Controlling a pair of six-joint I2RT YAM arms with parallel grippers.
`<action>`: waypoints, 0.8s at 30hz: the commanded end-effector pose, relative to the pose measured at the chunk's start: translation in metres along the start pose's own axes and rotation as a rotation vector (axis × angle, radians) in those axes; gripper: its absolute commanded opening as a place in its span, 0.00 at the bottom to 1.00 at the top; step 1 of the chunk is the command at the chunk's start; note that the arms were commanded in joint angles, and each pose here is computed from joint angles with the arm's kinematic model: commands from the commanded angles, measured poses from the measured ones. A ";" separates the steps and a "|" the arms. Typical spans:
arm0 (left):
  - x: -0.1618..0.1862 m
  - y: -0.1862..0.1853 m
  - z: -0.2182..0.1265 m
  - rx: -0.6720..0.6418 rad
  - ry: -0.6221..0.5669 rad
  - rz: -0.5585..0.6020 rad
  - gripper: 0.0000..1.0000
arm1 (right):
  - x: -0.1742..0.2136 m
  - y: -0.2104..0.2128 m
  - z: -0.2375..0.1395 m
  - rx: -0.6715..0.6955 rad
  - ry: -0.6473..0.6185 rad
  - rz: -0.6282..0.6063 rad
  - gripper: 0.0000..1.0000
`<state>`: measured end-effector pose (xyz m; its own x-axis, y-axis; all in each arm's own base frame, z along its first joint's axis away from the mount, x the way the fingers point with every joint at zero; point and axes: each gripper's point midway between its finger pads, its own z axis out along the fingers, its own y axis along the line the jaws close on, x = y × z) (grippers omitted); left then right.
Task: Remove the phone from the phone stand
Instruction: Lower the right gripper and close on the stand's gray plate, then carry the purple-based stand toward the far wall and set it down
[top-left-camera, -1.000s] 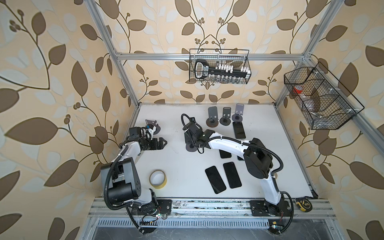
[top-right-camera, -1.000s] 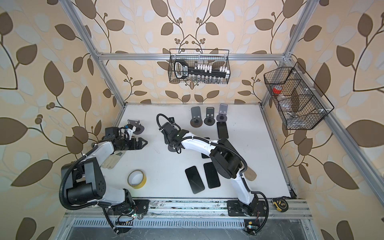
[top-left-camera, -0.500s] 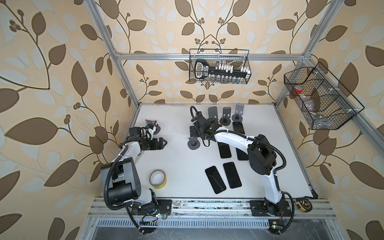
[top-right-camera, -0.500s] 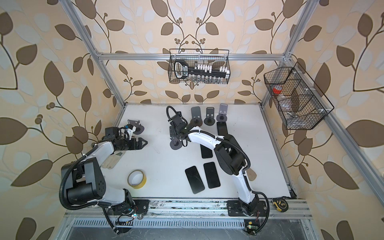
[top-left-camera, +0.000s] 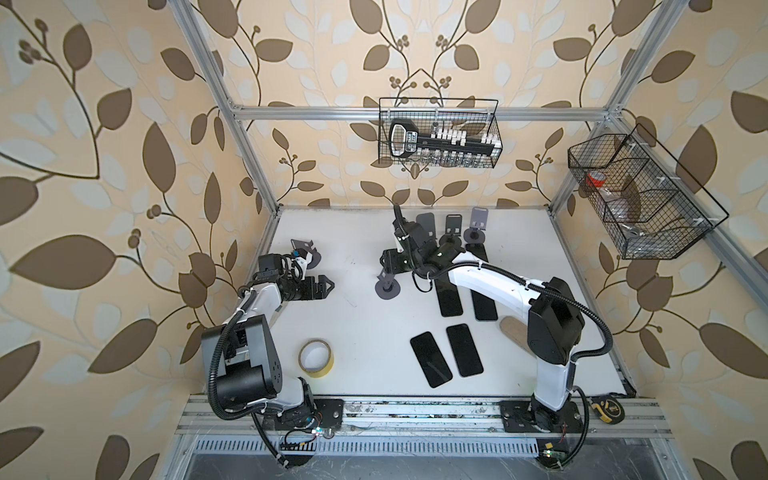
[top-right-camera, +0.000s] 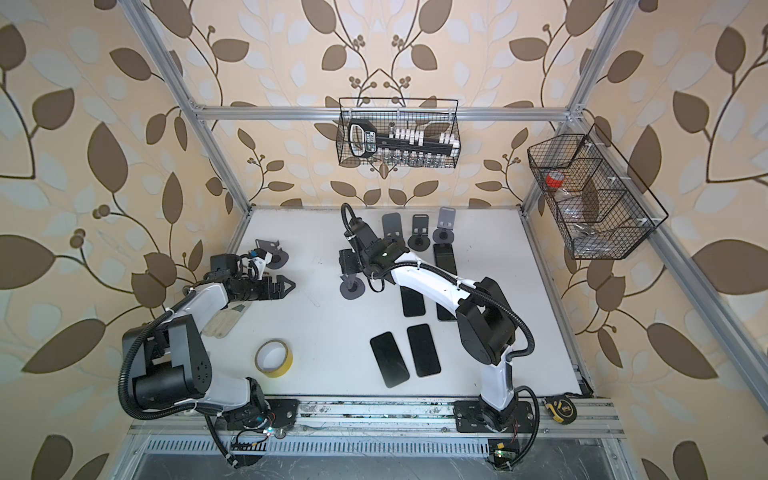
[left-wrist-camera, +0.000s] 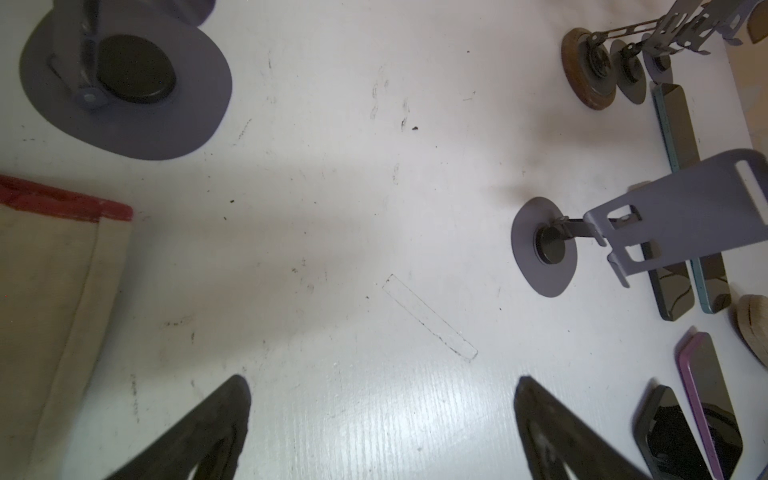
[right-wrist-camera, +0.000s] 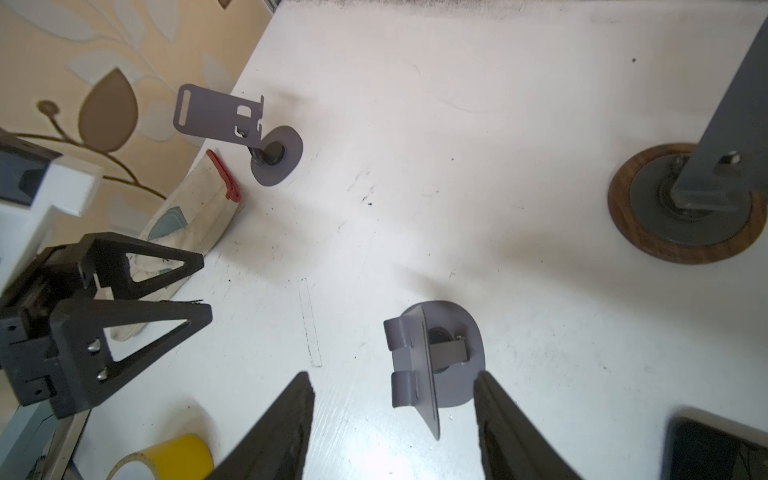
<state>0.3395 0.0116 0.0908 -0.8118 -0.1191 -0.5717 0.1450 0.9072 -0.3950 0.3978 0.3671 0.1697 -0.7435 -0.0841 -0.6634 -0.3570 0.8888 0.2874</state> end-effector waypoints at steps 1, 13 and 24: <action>-0.007 -0.003 -0.005 0.024 -0.023 0.012 0.99 | 0.025 -0.012 0.014 0.010 0.092 -0.012 0.62; -0.008 -0.003 -0.005 0.019 -0.022 0.011 0.99 | 0.041 -0.010 0.041 -0.029 0.144 -0.037 0.45; -0.003 0.001 0.001 0.023 0.002 -0.007 0.99 | 0.023 -0.018 0.038 -0.043 0.117 -0.047 0.09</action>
<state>0.3381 0.0107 0.0824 -0.8279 -0.1248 -0.5468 0.1349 0.9020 -0.4101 0.3982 0.3654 0.1139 -0.8021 -0.1808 -0.5691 -0.3992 0.8712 0.2858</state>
